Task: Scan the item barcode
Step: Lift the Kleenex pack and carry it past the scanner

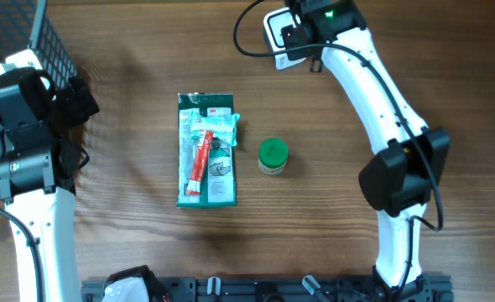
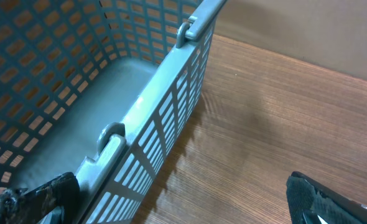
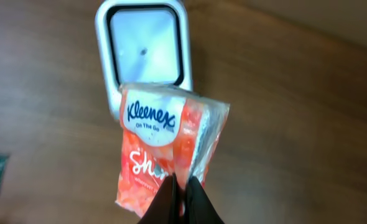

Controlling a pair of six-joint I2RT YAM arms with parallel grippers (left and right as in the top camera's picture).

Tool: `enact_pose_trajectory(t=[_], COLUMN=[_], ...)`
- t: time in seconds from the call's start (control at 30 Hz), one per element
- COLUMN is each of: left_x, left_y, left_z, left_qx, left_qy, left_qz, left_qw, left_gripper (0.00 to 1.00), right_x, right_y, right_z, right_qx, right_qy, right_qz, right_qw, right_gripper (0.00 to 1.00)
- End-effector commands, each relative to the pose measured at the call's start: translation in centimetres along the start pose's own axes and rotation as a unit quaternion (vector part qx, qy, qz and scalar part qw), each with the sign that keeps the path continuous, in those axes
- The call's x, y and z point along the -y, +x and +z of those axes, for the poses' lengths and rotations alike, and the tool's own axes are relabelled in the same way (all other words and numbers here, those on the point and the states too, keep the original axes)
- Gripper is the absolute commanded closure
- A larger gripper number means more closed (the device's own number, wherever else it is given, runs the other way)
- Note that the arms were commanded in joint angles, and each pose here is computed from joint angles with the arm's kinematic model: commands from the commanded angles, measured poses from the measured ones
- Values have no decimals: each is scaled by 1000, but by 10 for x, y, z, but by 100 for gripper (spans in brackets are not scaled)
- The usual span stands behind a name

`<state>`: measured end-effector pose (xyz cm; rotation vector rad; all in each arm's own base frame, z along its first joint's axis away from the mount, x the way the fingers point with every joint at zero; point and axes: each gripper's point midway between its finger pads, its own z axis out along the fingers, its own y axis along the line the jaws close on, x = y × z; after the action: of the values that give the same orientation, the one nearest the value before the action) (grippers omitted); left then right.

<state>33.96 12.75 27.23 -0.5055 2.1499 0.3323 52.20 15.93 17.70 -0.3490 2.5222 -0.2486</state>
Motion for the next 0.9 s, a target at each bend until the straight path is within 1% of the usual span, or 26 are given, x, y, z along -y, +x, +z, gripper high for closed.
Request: enact_pose_trajectory(t=[0.0, 0.2, 0.37, 0.5, 0.53, 0.87], left_x=[8, 8, 8, 8, 8, 8], left_y=[44, 44, 44, 44, 44, 44], left_z=[20, 20, 20, 20, 20, 20], left_qx=[-75, -75, -75, -75, -75, -75], left_qy=[17, 17, 17, 17, 17, 17], left_qz=[-7, -7, -7, -7, -7, -7], left_qw=[997, 997, 997, 997, 997, 997], left_gripper=[0, 0, 0, 0, 0, 0], right_x=[11, 3, -3, -7, -8, -11], right_y=[-15, -31, -22, -19, -19, -32], right_z=[9, 25, 64, 88, 88, 86], right_qx=[30, 62, 49, 40, 41, 66], right_qy=[54, 53, 74, 104, 108, 109], right_qz=[0, -2, -18, -111, -121, -124], right_qw=[998, 997, 996, 988, 986, 984], right_gripper=[95, 95, 95, 95, 95, 95])
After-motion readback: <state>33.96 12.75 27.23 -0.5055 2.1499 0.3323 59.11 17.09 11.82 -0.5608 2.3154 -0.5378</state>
